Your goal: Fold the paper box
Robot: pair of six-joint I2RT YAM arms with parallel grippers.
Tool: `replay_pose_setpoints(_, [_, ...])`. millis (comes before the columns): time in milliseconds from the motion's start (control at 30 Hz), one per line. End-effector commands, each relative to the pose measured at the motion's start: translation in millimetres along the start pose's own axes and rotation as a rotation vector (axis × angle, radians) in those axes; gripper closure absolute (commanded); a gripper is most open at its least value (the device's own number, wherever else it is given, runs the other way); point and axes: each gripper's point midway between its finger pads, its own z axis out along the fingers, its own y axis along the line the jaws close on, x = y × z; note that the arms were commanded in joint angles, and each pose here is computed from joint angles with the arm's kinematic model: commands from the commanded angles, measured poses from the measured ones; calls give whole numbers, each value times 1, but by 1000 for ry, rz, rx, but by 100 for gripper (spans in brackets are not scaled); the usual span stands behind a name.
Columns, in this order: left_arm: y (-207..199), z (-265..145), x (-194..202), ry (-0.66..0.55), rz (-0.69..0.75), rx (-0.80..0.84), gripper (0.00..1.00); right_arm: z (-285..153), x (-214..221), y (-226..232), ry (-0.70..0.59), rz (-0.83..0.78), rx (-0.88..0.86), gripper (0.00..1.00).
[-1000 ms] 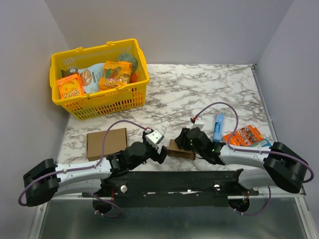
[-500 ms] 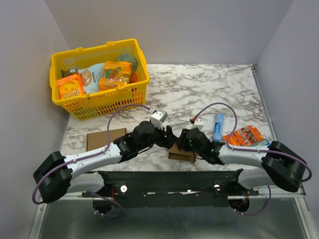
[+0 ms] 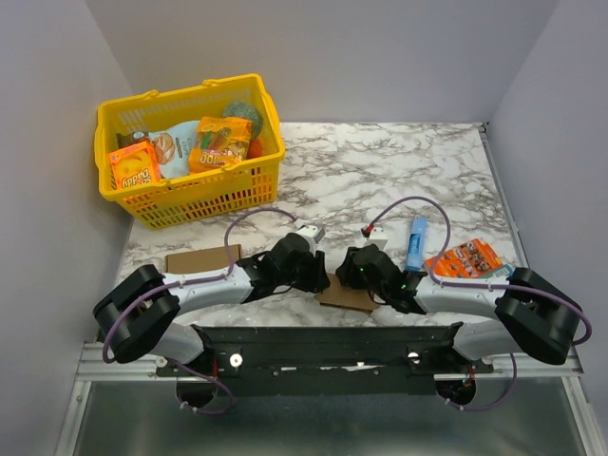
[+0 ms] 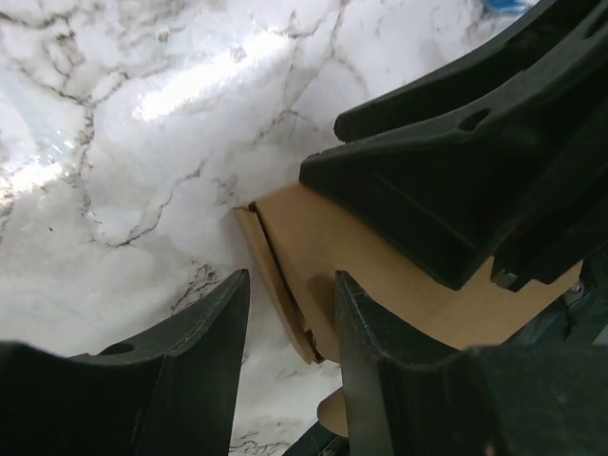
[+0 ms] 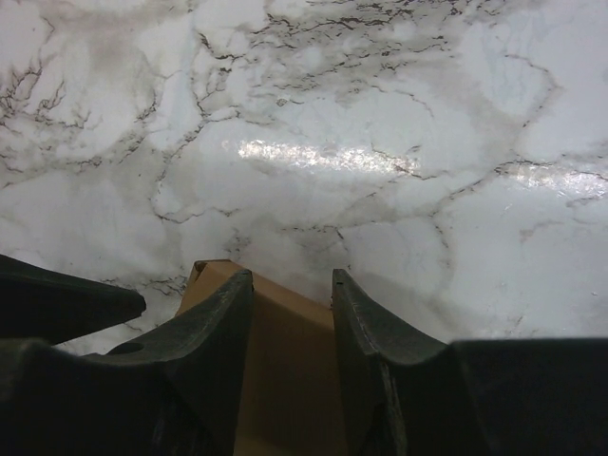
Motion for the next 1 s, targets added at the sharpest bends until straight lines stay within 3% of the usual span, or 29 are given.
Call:
replay_pose_setpoints(0, [4, 2, 26, 106, 23, 16, 52, 2, -1, -4, 2, 10, 32, 53])
replay_pose_setpoints(300, [31, 9, 57, 164, 105, -59, 53, 0, -6, -3, -10, -9, 30, 53])
replay_pose_setpoints(467, [37, 15, 62, 194, 123, -102, 57, -24, -22, 3, -31, -38, -12, 50])
replay_pose_setpoints(633, [39, 16, 61, 190, 127, -115, 57, -49, -12, -15, 60, -112, 43, 48])
replay_pose_setpoints(767, [38, 17, 62, 197, 127, -116, 57, -65, 7, -41, 136, -60, 144, 40])
replay_pose_setpoints(967, [40, 19, 62, 201, 128, -123, 58, -77, 39, -64, 216, 5, 173, 43])
